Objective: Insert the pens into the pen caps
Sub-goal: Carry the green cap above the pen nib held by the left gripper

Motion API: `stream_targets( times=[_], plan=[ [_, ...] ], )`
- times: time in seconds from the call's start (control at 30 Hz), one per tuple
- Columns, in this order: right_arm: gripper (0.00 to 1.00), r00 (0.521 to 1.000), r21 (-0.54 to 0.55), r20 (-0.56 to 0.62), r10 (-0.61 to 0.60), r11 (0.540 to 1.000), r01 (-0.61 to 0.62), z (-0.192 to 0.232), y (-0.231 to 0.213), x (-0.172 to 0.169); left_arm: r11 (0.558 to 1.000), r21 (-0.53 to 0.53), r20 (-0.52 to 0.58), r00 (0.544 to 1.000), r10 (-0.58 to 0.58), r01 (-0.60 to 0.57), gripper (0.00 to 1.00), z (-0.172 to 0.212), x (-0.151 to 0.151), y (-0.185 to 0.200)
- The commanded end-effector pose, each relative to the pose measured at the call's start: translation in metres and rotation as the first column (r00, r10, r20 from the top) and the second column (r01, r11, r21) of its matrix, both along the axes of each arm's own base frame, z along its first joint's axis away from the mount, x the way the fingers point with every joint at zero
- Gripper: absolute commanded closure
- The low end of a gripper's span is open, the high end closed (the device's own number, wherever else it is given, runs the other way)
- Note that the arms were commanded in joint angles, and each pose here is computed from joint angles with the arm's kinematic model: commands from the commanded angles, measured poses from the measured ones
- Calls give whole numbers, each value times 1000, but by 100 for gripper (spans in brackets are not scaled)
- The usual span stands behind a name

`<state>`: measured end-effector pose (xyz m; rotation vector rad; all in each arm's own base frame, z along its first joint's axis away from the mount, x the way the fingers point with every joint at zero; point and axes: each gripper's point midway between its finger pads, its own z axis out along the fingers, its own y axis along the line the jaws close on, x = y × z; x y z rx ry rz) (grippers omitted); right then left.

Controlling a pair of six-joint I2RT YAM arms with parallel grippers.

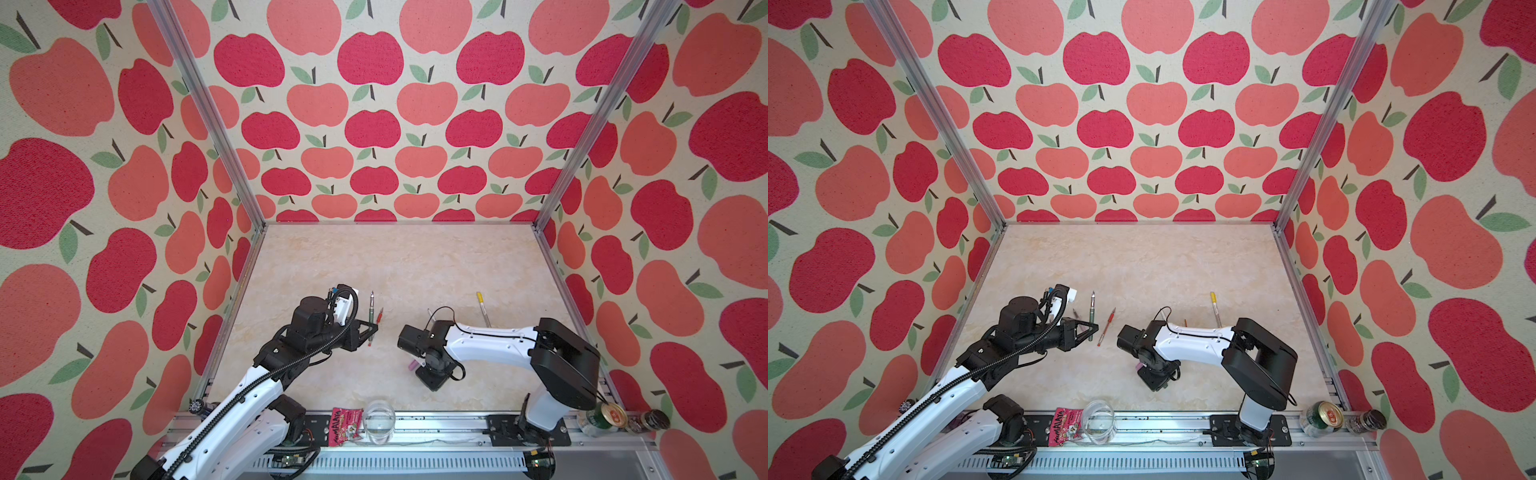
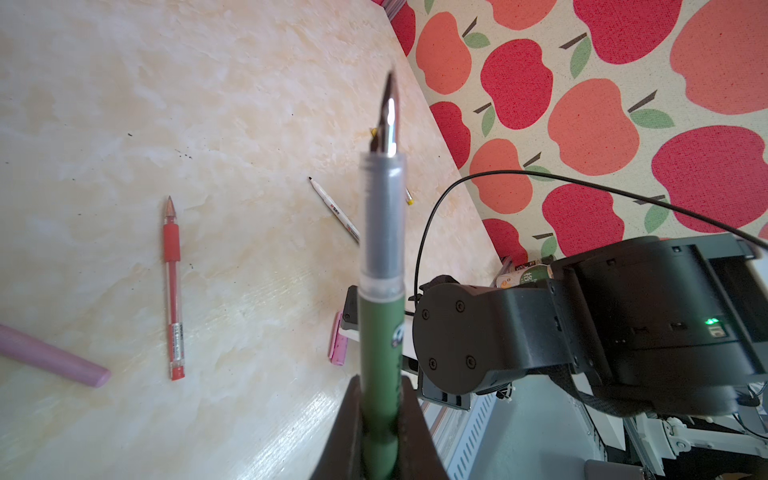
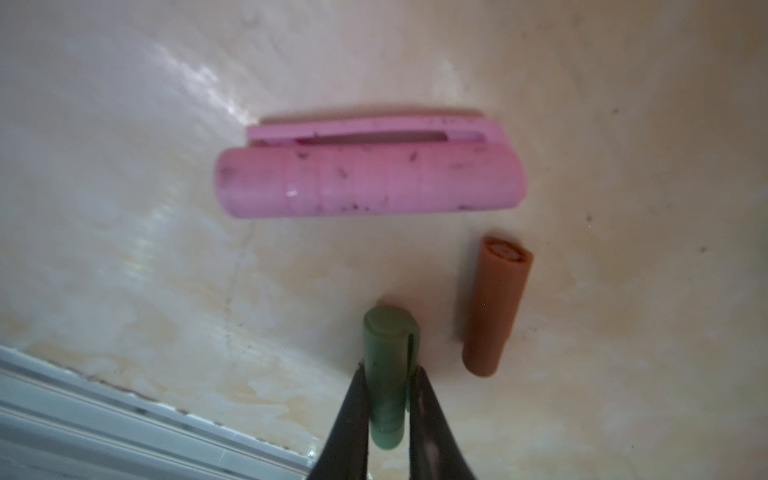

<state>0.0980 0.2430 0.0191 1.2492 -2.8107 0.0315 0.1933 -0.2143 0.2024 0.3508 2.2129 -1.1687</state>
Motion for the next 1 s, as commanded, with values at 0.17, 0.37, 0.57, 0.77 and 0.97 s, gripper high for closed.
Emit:
stream_targets(
  times=[0.17,0.37,0.57,0.77,0.97],
  plan=[
    [87,979,345,-46,-199,917,203,65,28,28,999,-27,29,999,-23,23,100,8,6,-9],
    [88,899,609,-78,-431,693,385,127,28,89,997,-51,42,998,-49,51,100,10,13,-22],
    [88,793,804,-146,-591,397,443,187,27,152,994,-68,43,995,-87,89,100,10,20,-44],
    [88,759,873,-173,-628,259,413,224,34,188,985,-70,42,987,-153,155,100,8,17,-67],
    [88,773,898,-232,-590,175,403,243,52,199,981,-67,39,983,-179,181,100,6,18,-78]
  ],
)
